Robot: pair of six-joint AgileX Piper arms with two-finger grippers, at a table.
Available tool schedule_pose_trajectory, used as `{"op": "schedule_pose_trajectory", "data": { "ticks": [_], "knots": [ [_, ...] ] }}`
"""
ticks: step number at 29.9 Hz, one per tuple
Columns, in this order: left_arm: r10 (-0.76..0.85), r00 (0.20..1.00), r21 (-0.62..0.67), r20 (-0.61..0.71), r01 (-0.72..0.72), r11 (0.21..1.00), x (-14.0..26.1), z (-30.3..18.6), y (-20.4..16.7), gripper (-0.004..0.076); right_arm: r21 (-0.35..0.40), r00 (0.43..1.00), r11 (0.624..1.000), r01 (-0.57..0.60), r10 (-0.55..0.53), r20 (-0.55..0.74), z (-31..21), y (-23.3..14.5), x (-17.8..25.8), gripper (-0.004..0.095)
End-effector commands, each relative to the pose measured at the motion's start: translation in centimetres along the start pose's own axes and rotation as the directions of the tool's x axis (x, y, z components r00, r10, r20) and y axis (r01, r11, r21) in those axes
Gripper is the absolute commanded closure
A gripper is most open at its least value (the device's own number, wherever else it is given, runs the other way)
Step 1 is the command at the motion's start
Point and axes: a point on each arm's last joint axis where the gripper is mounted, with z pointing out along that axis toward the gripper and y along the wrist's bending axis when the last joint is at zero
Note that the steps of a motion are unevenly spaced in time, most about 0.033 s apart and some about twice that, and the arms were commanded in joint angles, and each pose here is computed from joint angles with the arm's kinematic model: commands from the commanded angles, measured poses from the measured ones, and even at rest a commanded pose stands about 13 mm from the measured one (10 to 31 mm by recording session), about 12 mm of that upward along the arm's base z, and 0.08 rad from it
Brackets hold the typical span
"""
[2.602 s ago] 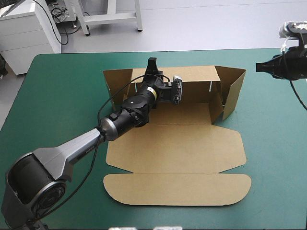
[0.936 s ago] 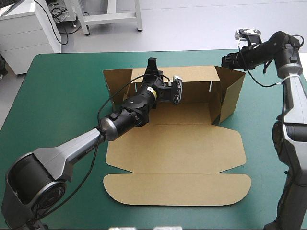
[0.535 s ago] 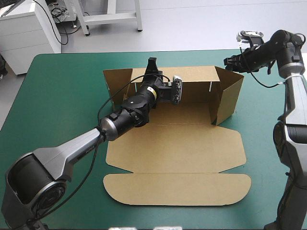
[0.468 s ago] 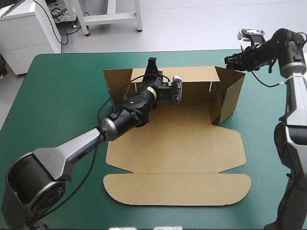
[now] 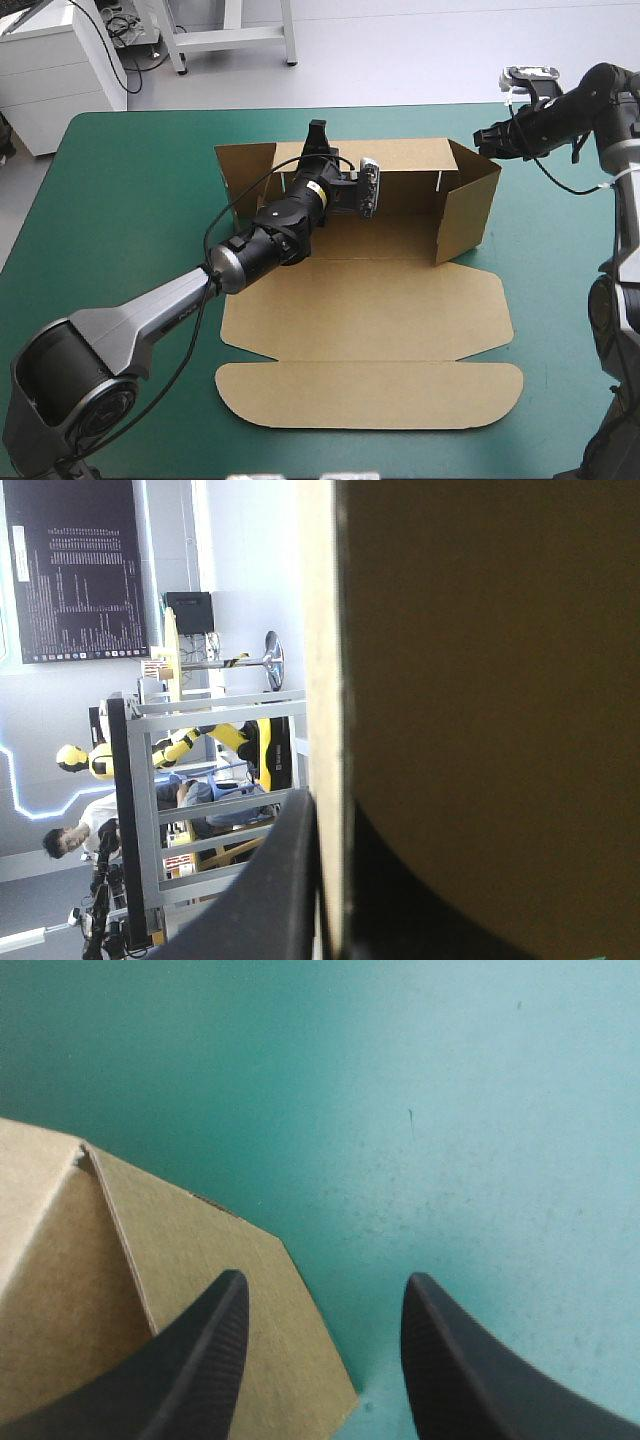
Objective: Fold the box
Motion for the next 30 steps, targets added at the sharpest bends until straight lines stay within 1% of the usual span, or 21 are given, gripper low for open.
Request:
{"op": "schedule_pose_trajectory", "data": {
  "ticks": [1, 5, 9, 12, 15, 17, 23, 24, 30],
  "knots": [
    [-0.033, 0.999, -0.059, 0.005, 0.033, 0.998, 0.0, -1.5, 2.2, 0.0731, 0.001, 0.997, 0.999, 0.047, -0.047, 0.054, -3.5, 1.4, 0.2, 0.0482],
    [-0.033, 0.999, -0.059, 0.005, 0.033, 0.998, 0.0, -1.5, 2.2, 0.0731, -0.017, 0.999, 0.999, 0.036, -0.035, 0.034, -2.9, 1.4, 0.7, 0.0482],
    [-0.033, 0.999, -0.059, 0.000, 0.033, 0.998, 0.0, -1.5, 2.2, 0.0731, -0.077, 0.999, 0.996, 0.038, -0.037, 0.013, -2.2, 1.7, 1.5, 0.0482],
    [-0.034, 0.999, -0.058, -0.010, 0.033, 0.998, 0.1, -1.5, 2.2, 0.0731, -0.100, 0.998, 0.993, 0.067, -0.069, -0.012, -2.0, 2.0, 2.7, 0.0482],
    [-0.034, 0.999, -0.058, -0.010, 0.033, 0.998, 0.1, -1.5, 2.2, 0.0731, -0.106, 0.995, 0.991, 0.085, -0.089, -0.038, -1.8, 2.2, 3.9, 0.0482],
    [-0.034, 0.999, -0.058, -0.010, 0.033, 0.998, 0.1, -1.5, 2.2, 0.0731, -0.122, 0.994, 0.988, 0.096, -0.101, -0.033, -1.5, 2.3, 4.5, 0.0482],
    [-0.034, 0.999, -0.058, -0.008, 0.033, 0.998, 0.1, -1.5, 2.2, 0.0731, -0.216, 0.990, 0.966, 0.142, -0.137, 0.037, -0.8, 3.2, 5.3, 0.0482],
    [-0.034, 0.999, -0.058, -0.008, 0.033, 0.998, 0.1, -1.5, 2.2, 0.0731, -0.226, 0.990, 0.964, 0.138, -0.135, 0.031, -0.6, 3.2, 5.5, 0.0482],
    [-0.033, 0.999, -0.059, -0.006, 0.033, 0.998, 0.1, -1.5, 2.2, 0.0731, -0.252, 0.976, 0.944, 0.212, -0.218, 0.004, -0.2, 3.2, 6.3, 0.0482]
  ]
}}
